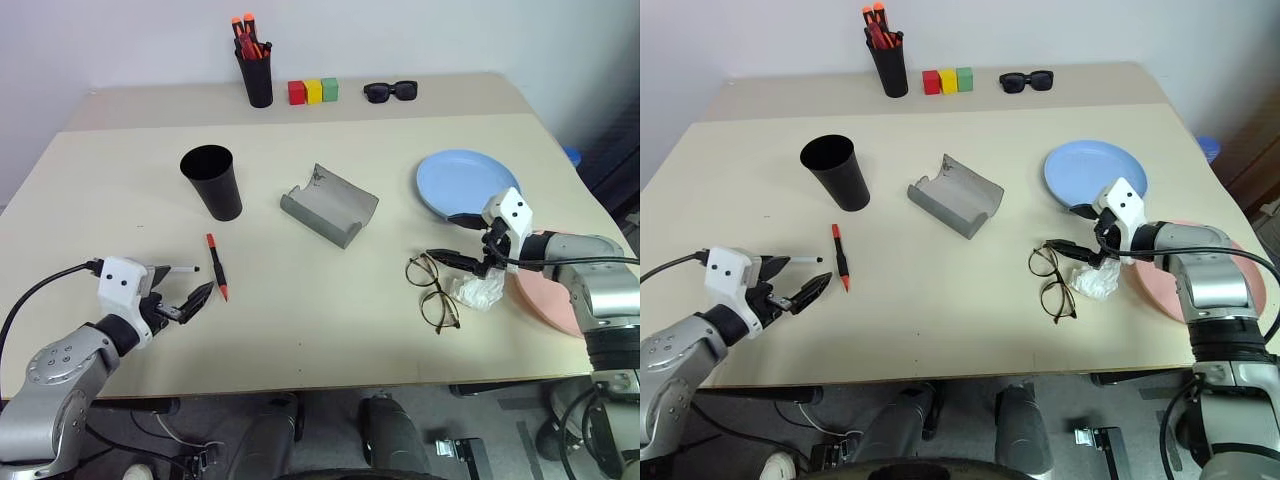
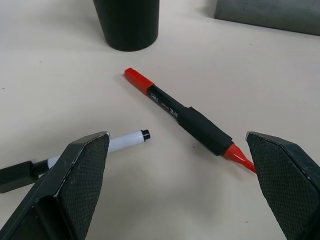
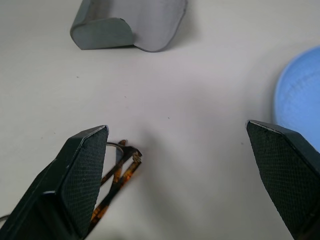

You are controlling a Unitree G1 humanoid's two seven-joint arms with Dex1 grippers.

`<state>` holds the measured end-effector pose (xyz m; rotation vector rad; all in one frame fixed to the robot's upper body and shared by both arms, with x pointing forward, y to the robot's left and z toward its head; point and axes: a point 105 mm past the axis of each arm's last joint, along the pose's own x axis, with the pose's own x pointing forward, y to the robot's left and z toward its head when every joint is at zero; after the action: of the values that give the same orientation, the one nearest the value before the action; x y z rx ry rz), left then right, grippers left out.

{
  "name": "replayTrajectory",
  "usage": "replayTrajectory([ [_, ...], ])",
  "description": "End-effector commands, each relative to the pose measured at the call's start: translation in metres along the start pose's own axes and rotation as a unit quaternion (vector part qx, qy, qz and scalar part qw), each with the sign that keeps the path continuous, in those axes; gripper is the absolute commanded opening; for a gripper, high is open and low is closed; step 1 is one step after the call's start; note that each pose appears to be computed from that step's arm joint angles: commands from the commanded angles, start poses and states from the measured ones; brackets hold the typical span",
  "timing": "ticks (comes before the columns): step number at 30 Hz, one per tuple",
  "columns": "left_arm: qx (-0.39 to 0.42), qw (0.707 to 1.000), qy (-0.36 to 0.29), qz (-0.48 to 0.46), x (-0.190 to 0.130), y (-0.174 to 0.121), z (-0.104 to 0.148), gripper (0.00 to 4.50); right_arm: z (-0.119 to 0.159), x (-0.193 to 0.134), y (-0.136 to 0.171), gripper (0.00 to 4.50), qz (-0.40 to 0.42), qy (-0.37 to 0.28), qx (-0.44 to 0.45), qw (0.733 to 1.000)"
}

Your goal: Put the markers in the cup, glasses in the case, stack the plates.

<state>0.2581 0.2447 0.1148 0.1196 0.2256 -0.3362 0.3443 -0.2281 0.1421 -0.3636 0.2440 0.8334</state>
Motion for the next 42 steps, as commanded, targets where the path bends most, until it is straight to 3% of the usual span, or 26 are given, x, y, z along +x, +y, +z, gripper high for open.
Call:
replayTrajectory([
  [1, 0.010, 1.000, -0.022, 0.005, -0.003, 0.001, 0.013, 4.50, 0.020, 0.001, -0.001, 4.49, 0.001, -0.025, -0.020, 0.999],
  [17, -0.002, 0.999, -0.035, -0.005, 0.010, -0.009, 0.023, 4.50, 0.042, 0.018, 0.019, 4.49, 0.018, -0.057, -0.036, 0.998],
  [31, -0.009, 0.999, -0.019, 0.042, 0.051, -0.018, 0.030, 4.50, 0.079, 0.063, 0.092, 4.49, 0.109, -0.128, -0.059, 0.984],
  [42, -0.118, 0.981, 0.054, 0.146, 0.074, -0.022, 0.037, 4.50, 0.070, 0.093, 0.135, 4.49, 0.141, -0.133, -0.093, 0.977],
])
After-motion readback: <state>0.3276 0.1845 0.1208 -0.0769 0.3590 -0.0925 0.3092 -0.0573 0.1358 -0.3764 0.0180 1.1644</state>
